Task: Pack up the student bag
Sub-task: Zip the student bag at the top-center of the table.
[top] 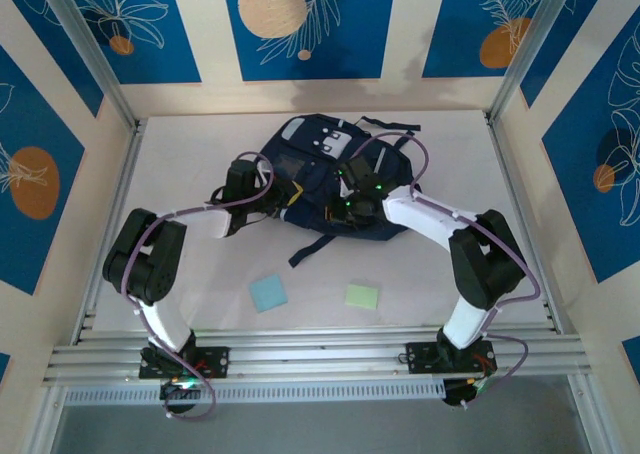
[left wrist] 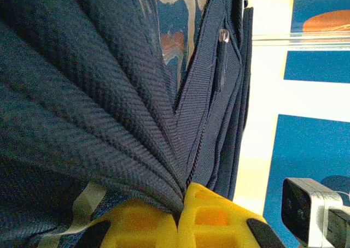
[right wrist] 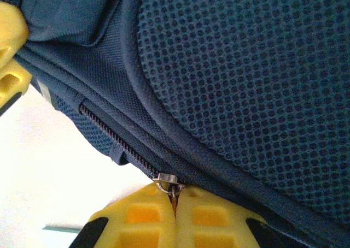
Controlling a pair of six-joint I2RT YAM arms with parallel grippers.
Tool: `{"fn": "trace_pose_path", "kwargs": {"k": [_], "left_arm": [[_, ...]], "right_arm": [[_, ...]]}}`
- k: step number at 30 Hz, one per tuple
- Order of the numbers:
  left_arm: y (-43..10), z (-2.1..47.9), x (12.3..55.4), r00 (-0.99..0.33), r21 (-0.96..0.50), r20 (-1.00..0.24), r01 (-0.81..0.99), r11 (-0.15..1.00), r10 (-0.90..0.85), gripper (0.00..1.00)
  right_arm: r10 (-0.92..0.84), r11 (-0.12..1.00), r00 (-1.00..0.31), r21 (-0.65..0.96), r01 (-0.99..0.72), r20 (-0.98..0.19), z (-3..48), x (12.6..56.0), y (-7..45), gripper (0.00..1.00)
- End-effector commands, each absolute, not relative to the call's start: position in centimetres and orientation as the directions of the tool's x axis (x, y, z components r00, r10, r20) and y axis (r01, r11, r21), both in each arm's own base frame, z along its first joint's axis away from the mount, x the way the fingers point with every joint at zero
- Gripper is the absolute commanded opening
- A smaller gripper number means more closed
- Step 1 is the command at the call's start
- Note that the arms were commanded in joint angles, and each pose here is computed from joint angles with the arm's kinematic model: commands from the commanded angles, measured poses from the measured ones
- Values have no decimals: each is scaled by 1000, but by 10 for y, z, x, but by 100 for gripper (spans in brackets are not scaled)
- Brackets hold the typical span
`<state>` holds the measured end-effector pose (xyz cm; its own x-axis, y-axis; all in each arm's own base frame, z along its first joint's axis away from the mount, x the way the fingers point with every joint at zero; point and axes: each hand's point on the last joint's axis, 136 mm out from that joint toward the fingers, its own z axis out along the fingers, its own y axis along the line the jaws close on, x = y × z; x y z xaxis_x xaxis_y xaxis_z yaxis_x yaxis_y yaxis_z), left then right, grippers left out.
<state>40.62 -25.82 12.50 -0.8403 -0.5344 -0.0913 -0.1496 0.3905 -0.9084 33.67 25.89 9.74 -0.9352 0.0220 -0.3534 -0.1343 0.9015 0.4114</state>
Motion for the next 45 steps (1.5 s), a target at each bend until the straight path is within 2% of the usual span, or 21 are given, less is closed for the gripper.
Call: {"fn": "trace_pose_path", "kwargs": {"k": [1,6,8,12,17,20,23,28,29,31,33,39,45], "left_arm": [[-219,168,451,-717,-934,-201,-66,352,-668,0],[-215,174,451,-709,-943,-185,-68,327,-681,0],[-213,175,451,-707,-941,-188,-68,331,-681,0],[-209,176,453,-701,-939,-197,-66,338,-685,0],[-196,171,462,-691,-929,-214,-74,362,-691,0],[-188,165,473,-691,-913,-242,-76,402,-681,0],[-182,157,488,-694,-895,-268,-78,440,-668,0],[-189,156,496,-731,-896,-260,-62,440,-631,0],[-192,156,493,-742,-895,-255,-63,442,-620,8],[-193,158,483,-754,-893,-248,-66,446,-608,30],[-193,161,468,-762,-890,-243,-71,451,-600,43],[-196,158,416,-770,-890,-205,-111,442,-604,61],[-227,140,383,-802,-888,-164,-134,440,-575,63]], "right_arm": [[-82,963,-969,232,-138,-234,76,302,209,0],[-214,974,-955,32,-225,-203,69,299,182,0],[-239,962,-957,91,-257,-166,67,290,188,0],[-213,968,-967,104,-228,-140,65,284,183,0],[-182,983,-979,-54,-177,-93,60,281,143,0],[-163,983,-983,-95,-155,-79,65,279,126,0],[-142,990,-986,-26,-141,-89,72,279,134,0],[-163,944,-976,264,-196,-142,89,282,203,0],[-172,925,-974,317,-212,-149,92,282,218,0],[-173,886,-970,403,-230,-171,101,288,244,0],[-172,851,-968,469,-238,-181,109,295,267,0],[-182,773,-963,576,-265,-199,127,310,314,0],[-197,691,-961,668,-275,-193,136,305,352,0]]}}
